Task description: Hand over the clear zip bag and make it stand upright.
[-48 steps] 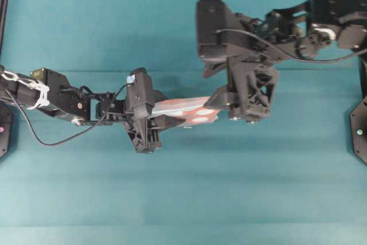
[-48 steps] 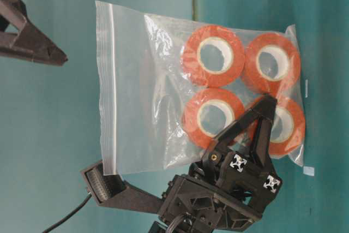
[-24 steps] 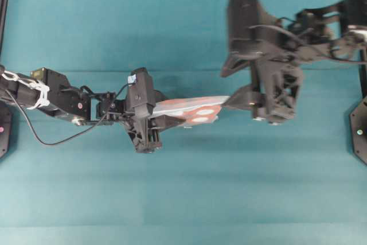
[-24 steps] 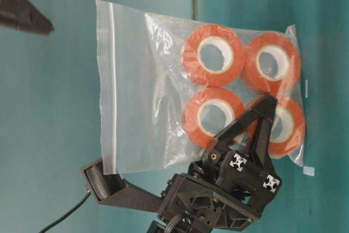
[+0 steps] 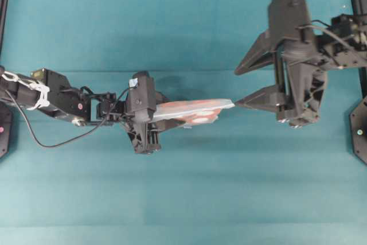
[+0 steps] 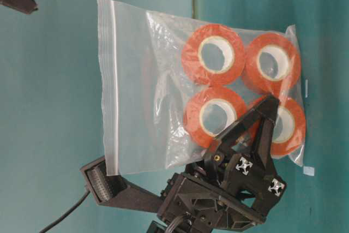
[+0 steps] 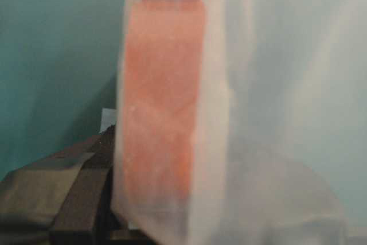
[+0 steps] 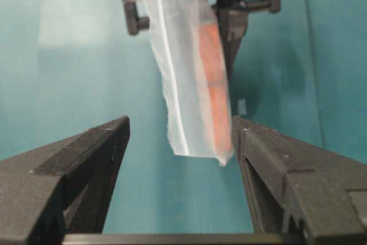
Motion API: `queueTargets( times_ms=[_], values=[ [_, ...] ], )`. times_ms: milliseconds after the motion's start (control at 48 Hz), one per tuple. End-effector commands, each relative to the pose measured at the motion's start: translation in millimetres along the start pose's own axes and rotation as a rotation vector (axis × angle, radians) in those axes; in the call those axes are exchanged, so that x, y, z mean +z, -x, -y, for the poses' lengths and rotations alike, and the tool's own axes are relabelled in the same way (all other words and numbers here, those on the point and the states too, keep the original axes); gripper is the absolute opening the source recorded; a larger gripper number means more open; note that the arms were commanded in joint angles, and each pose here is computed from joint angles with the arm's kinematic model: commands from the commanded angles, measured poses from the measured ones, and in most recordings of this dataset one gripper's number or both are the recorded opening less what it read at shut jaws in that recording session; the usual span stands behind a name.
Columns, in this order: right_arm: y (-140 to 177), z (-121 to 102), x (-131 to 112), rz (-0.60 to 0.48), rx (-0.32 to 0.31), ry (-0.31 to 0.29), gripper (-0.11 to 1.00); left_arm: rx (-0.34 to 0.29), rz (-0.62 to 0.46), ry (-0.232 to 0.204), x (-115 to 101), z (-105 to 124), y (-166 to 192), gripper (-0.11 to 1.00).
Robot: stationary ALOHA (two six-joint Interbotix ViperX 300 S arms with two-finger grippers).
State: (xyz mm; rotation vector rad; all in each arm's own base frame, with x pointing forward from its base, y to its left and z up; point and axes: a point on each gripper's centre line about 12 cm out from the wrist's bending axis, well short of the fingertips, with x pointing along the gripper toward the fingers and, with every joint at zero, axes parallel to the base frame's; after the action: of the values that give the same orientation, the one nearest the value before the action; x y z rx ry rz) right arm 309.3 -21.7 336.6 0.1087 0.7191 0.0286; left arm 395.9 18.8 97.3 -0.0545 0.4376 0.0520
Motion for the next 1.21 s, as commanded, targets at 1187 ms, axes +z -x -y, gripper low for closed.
queueTargets(
  times_ms=[1187],
  values=[
    [7.7,-3.2,1.2,0.073,-0.001,-0.051,0.80,-0.005,0.012,0.000,6.8,2.2,0.3,0.25]
  ],
)
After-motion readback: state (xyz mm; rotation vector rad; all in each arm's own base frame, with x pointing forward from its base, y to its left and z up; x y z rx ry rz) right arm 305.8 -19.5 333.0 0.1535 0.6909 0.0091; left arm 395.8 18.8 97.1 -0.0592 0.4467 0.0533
